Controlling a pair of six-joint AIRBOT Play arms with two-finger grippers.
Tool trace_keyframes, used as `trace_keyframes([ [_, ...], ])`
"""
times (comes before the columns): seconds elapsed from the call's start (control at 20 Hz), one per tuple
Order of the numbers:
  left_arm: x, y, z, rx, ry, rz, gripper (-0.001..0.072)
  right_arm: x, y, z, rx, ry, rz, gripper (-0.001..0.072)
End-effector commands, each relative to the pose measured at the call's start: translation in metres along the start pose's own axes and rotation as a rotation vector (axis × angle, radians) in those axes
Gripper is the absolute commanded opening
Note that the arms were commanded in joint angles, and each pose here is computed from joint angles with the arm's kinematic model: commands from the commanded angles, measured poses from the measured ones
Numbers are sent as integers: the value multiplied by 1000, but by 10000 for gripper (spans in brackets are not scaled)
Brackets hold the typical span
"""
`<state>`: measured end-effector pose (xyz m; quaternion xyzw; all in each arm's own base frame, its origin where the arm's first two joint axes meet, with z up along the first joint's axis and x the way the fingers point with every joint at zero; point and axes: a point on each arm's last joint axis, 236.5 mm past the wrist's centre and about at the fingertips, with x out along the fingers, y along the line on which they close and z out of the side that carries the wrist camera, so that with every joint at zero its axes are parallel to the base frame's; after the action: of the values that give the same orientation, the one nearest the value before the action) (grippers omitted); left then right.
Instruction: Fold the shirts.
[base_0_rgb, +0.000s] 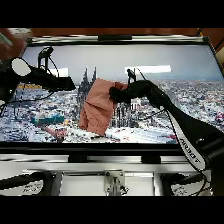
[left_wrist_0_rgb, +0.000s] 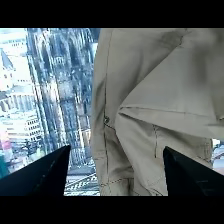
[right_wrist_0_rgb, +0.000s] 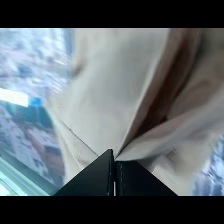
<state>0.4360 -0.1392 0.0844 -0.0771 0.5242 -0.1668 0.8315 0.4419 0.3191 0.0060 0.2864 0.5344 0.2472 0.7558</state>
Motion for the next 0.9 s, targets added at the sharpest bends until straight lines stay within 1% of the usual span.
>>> trace_keyframes([
  [0.0, 0, -1, 0, -1, -1, -4, 710, -19, 39, 47, -65, -145, 64, 73],
  [0.2, 0, -5, 1, -8, -4, -20, 710, -22, 40, 99, -15, -377, 81, 75],
  [0.25, 0, -6, 1, -11, -4, -26, 710, -18, 41, 114, 16, -460, 91, 200],
  [0.3, 0, -7, 1, -21, -4, -28, 710, -12, 39, 125, 57, -532, 102, 575],
  [0.35, 0, -7, 1, -30, -4, -28, 710, -7, 37, 131, 82, -580, 107, 652],
  [0.45, 0, -7, 1, -30, -4, -27, 710, 5, 32, 127, 126, -570, 108, 652],
  [0.55, 0, -6, 1, -27, -4, -27, 710, 2, 28, 120, 63, -518, 74, 652],
  [0.7, 3, -5, -2, -27, 4, -26, 710, -31, 8, 131, -46, -494, -13, 650],
  [0.85, 15, 0, -26, -23, 80, -22, 710, -73, -36, 137, -74, -427, -133, 649],
])
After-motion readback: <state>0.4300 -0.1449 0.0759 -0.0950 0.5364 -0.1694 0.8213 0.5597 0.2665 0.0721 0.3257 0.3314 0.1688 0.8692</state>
